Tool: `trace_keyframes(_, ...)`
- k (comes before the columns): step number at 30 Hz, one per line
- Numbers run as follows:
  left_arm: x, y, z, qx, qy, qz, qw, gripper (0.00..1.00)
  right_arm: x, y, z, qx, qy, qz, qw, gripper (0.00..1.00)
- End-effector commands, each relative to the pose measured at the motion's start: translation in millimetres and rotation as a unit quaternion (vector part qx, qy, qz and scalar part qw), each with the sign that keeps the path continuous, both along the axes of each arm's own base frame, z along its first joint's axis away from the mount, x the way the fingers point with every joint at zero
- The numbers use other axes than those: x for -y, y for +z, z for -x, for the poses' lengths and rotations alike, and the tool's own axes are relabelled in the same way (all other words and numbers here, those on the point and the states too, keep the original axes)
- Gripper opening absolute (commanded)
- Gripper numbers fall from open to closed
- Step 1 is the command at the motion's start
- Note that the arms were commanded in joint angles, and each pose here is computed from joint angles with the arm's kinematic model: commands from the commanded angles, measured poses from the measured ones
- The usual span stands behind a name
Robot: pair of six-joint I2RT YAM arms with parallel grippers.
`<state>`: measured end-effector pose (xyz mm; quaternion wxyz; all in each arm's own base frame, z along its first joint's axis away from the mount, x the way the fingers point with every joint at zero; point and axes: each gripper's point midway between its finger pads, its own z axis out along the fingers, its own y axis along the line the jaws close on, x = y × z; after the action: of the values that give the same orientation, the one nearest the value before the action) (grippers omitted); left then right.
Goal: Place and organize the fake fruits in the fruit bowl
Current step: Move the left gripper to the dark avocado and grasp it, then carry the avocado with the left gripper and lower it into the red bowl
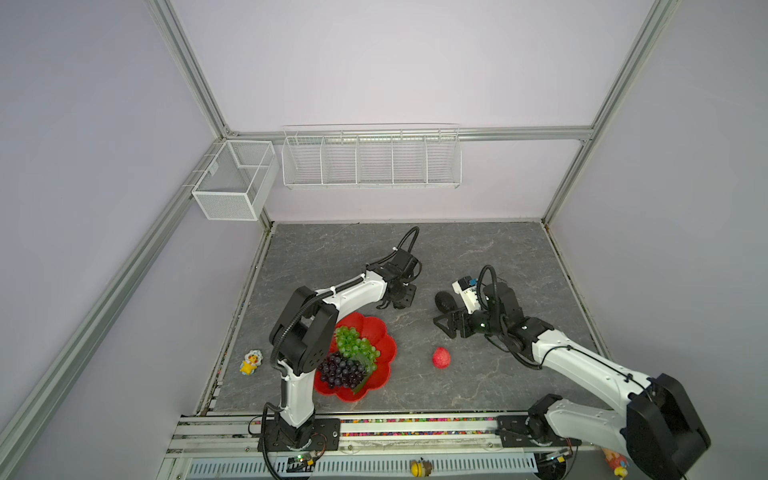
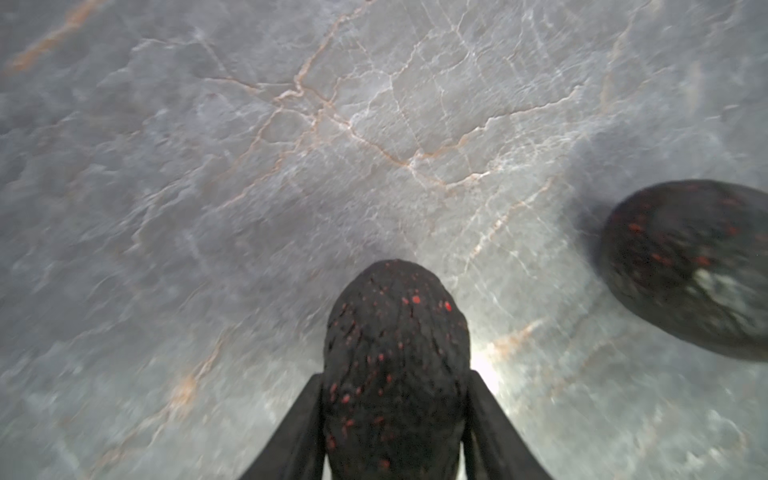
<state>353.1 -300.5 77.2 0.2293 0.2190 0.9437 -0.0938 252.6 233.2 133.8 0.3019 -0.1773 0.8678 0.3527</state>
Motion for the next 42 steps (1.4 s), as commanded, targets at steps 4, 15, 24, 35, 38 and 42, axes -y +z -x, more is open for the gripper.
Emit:
trace_keyframes(4,-23,45,16,0.017,0.062,0.046,0.997,0.32,1,12,4,0.008,0.005,-0.011,1.0,0.88)
trace_keyframes(15,-82,38,126,-0.052,0.123,0.074,0.988,0.31,-33,41,37,0.051,0.117,-0.058,0.99,0.88)
trace_keyframes(24,-88,13,156,-0.087,0.127,0.062,0.986,0.3,-82,47,65,0.055,0.188,-0.08,0.977,0.88)
trace_keyframes(35,-94,8,158,-0.08,0.127,0.055,0.987,0.51,-73,41,65,0.063,0.179,-0.049,0.981,0.88)
trace_keyframes(38,-94,17,156,-0.07,0.127,0.06,0.988,0.54,-73,40,64,0.062,0.178,-0.048,0.981,0.88)
trace_keyframes(42,-96,31,153,-0.055,0.126,0.062,0.989,0.59,-70,36,60,0.06,0.162,-0.043,0.984,0.88)
